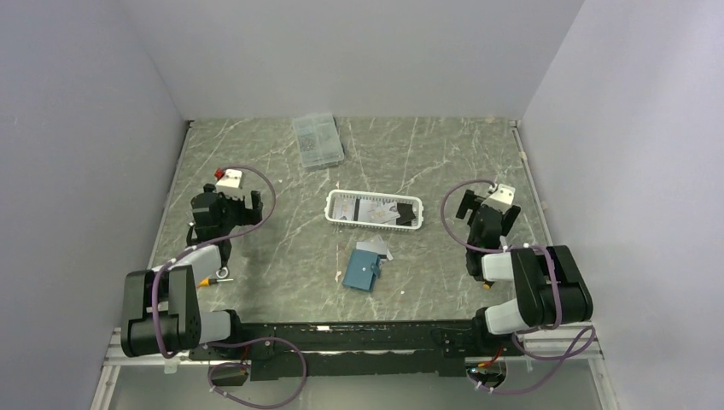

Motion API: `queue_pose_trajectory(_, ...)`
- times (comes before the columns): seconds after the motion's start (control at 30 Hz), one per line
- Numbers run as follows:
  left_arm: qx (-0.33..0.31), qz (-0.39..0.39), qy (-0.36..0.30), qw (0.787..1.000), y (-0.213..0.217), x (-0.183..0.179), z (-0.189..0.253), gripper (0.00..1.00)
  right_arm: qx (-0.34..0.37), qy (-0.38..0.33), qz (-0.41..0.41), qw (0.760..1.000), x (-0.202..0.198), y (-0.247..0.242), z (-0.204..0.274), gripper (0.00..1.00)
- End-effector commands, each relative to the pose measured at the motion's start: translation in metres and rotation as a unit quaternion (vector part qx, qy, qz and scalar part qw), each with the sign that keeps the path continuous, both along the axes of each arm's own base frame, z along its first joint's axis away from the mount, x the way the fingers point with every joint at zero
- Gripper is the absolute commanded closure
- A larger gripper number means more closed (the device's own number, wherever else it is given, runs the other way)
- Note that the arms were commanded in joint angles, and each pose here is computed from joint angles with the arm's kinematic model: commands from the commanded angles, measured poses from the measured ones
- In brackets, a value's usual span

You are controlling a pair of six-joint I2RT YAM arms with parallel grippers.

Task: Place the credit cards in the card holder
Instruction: Reset both arms

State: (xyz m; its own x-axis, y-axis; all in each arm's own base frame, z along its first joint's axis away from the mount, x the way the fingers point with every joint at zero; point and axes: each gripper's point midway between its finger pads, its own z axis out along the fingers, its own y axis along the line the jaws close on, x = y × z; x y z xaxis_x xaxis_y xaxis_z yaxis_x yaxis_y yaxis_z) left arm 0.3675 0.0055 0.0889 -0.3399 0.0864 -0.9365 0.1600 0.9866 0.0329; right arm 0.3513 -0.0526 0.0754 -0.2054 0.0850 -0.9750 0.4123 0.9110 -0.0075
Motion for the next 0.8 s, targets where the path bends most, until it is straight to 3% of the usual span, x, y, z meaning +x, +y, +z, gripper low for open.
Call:
queue_pose_trajectory(0.0,0.002,0.036,-0.059,0.998,0.012,0.004,0.028,0.01,-0.017,-0.105,0.025,0.994,0.004,0.004,0.033,0.0)
queue_pose_trajectory(0.17,0.003,0.065,-0.08,0.995,0.021,0.011,0.031,0.01,-0.002,-0.081,0.026,0.996,0.009,0.006,0.026,0.0)
queue_pose_trajectory(0.2,0.008,0.059,-0.112,0.992,0.018,0.017,0.037,0.01,0.001,-0.074,0.025,0.997,0.01,0.006,0.023,0.0)
queue_pose_trajectory(0.27,0.031,0.047,-0.091,0.994,0.008,0.014,0.028,0.01,-0.007,-0.063,0.024,0.998,0.013,0.004,0.02,0.0)
queue_pose_trajectory(0.37,0.03,0.072,-0.126,0.989,0.011,0.001,0.026,0.01,-0.005,-0.069,0.023,0.997,0.013,0.004,0.022,0.0)
queue_pose_trajectory(0.4,0.028,0.078,-0.169,0.982,0.013,-0.003,0.035,0.01,-0.005,-0.067,0.022,0.997,0.013,0.004,0.022,0.0)
queue_pose_trajectory(0.53,0.025,0.084,-0.183,0.979,0.014,-0.01,0.037,0.01,-0.004,-0.065,0.022,0.998,0.013,0.004,0.021,0.0)
queue_pose_trajectory(0.63,0.027,0.081,-0.129,0.988,0.014,0.0,0.025,0.01,-0.003,-0.065,0.023,0.998,0.013,0.004,0.021,0.0)
queue_pose_trajectory(0.77,0.027,0.074,-0.151,0.985,0.011,-0.007,0.03,0.01,-0.003,-0.066,0.023,0.998,0.013,0.004,0.022,0.0)
